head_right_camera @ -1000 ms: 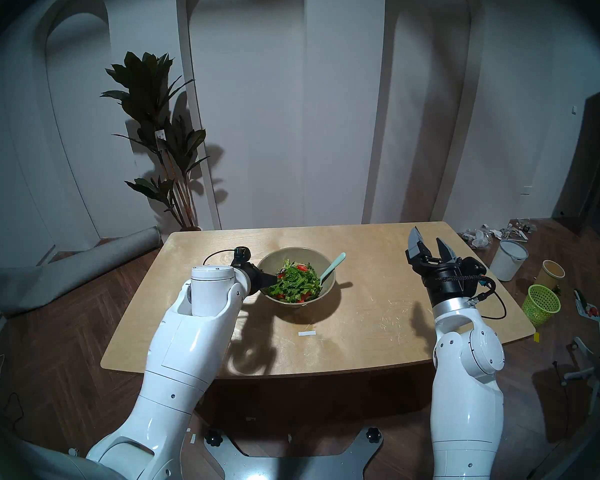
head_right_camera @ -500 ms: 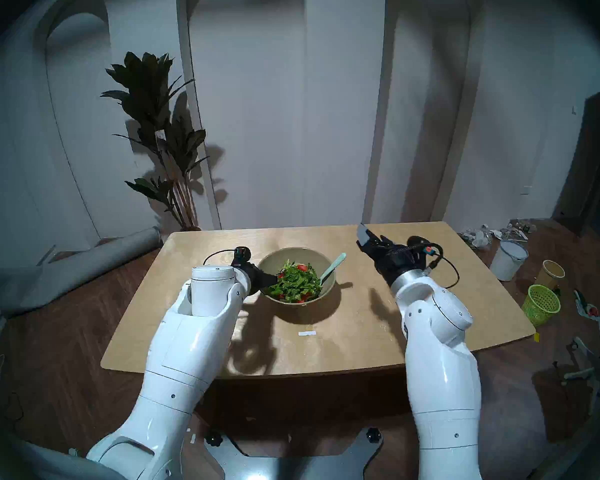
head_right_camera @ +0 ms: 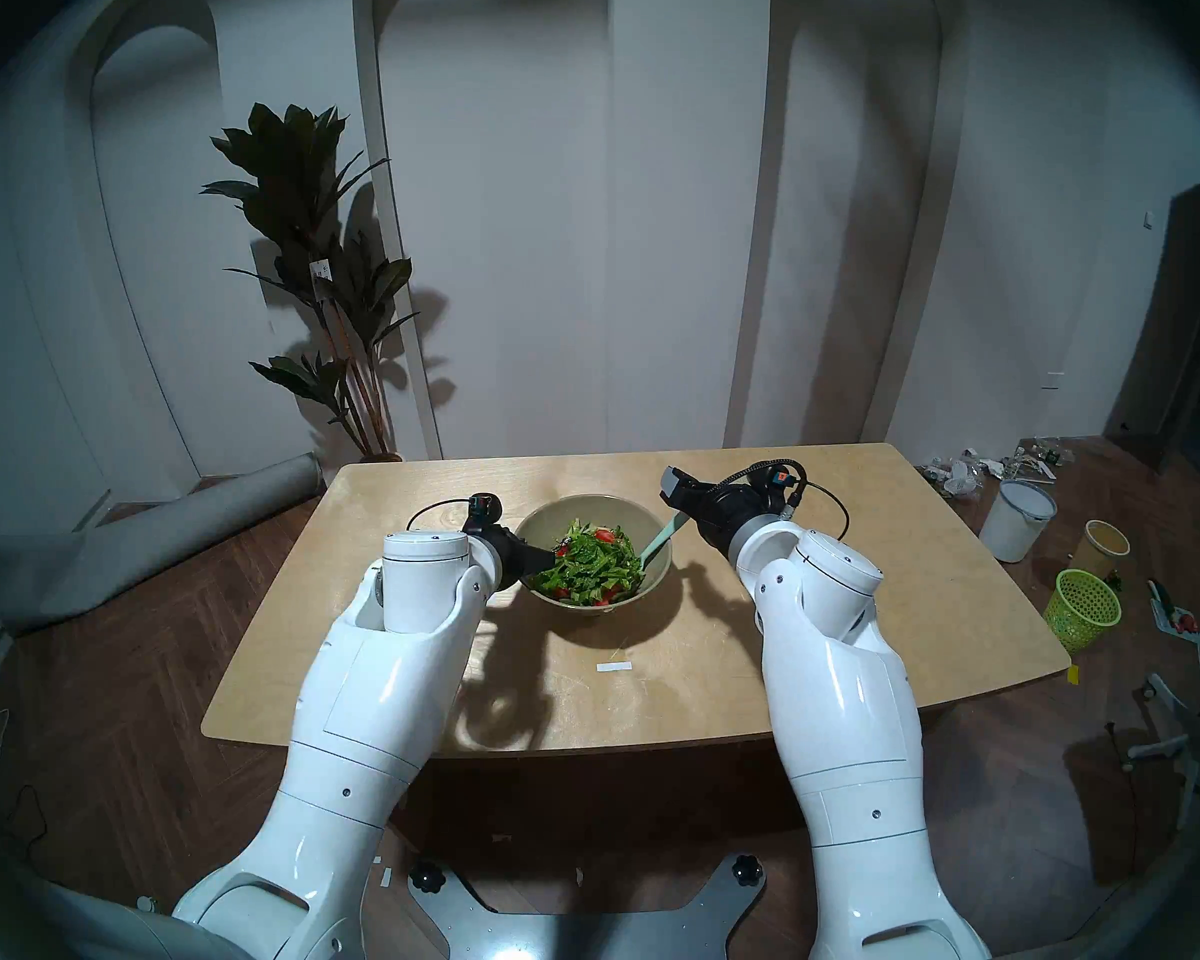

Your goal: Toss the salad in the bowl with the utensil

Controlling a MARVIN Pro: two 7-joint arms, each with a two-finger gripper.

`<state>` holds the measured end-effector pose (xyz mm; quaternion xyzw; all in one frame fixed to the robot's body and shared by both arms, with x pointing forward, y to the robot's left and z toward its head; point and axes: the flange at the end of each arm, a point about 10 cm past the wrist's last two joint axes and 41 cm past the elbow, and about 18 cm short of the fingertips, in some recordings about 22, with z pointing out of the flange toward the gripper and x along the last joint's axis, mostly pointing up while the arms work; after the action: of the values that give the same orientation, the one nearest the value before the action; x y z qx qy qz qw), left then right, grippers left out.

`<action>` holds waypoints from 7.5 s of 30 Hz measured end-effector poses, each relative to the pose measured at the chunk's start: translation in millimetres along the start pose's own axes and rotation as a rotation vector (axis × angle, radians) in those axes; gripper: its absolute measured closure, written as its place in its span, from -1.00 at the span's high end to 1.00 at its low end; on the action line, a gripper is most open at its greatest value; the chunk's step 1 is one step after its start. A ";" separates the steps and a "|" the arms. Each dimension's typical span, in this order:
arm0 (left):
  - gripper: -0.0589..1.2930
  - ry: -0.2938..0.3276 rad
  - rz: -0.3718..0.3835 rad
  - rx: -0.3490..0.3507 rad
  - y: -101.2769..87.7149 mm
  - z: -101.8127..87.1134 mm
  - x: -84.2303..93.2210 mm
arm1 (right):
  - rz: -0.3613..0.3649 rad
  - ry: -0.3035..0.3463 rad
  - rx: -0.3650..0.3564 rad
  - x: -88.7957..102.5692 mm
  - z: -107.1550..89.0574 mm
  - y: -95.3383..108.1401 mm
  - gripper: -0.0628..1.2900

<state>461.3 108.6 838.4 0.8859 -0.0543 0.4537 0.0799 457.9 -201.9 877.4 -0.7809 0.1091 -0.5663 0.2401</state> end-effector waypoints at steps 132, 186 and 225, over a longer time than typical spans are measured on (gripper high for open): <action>-0.93 0.000 0.001 -0.001 0.2 0.2 0.1 | -0.197 0.048 0.093 -36.6 19.0 -4.9 -0.95; -0.94 0.000 0.001 -0.001 0.2 0.1 0.2 | 0.069 -0.032 0.231 8.1 25.1 -53.5 -0.95; -0.94 -0.001 0.001 -0.001 0.2 0.2 0.2 | -0.035 -0.203 0.171 -47.9 46.7 -16.5 -0.95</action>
<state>461.6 108.4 838.5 0.8860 -0.0549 0.4535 0.0799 483.9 -154.8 834.4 -0.8127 0.0219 -0.4956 0.3055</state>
